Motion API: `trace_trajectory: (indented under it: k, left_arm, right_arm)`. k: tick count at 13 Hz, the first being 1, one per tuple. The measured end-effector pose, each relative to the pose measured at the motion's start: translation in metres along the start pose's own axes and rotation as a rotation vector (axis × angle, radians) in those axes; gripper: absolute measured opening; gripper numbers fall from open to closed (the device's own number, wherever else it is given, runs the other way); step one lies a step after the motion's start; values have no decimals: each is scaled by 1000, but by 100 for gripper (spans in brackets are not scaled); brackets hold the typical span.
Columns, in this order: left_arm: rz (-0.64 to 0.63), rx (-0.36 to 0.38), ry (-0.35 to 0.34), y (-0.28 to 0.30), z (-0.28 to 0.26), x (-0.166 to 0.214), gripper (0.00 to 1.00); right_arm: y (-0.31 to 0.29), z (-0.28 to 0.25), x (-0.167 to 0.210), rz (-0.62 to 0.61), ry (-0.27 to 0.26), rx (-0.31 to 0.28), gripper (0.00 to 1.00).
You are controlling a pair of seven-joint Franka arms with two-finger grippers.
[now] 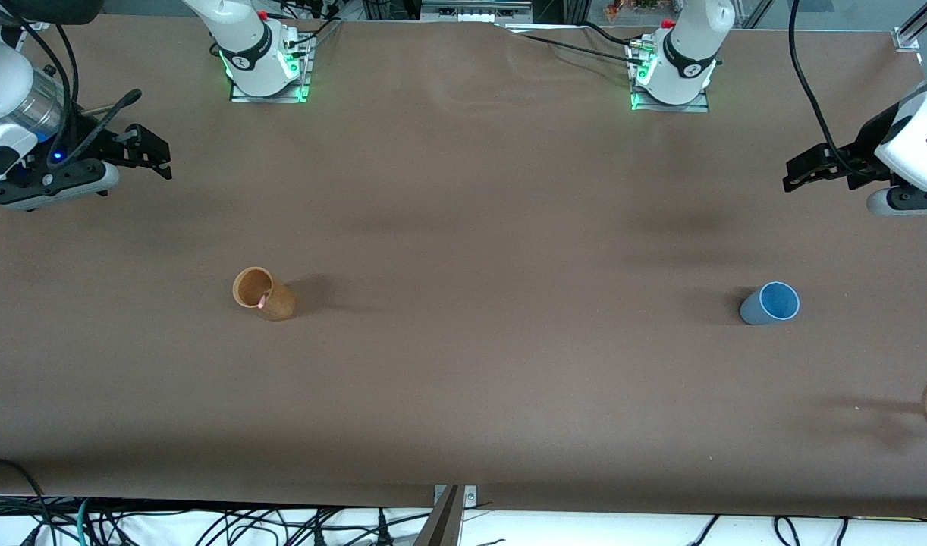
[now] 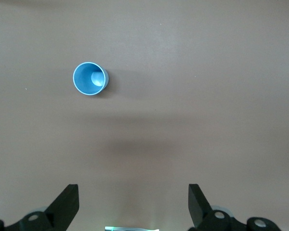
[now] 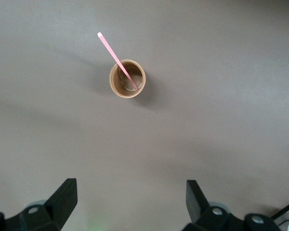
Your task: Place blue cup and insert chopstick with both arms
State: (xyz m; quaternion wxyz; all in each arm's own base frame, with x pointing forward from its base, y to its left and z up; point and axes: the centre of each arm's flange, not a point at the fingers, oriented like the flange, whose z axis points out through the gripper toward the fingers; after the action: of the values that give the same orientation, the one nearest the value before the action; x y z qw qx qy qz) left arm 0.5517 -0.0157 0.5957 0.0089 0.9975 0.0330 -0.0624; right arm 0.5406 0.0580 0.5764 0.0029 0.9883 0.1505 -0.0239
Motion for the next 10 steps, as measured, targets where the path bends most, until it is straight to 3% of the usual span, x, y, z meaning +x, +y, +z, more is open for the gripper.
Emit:
trace_trajectory:
  k: [10]
  left_arm:
    - [5, 0, 0, 2, 0, 0, 100]
  right_arm:
    - [-5, -1, 1, 8, 1, -1, 100]
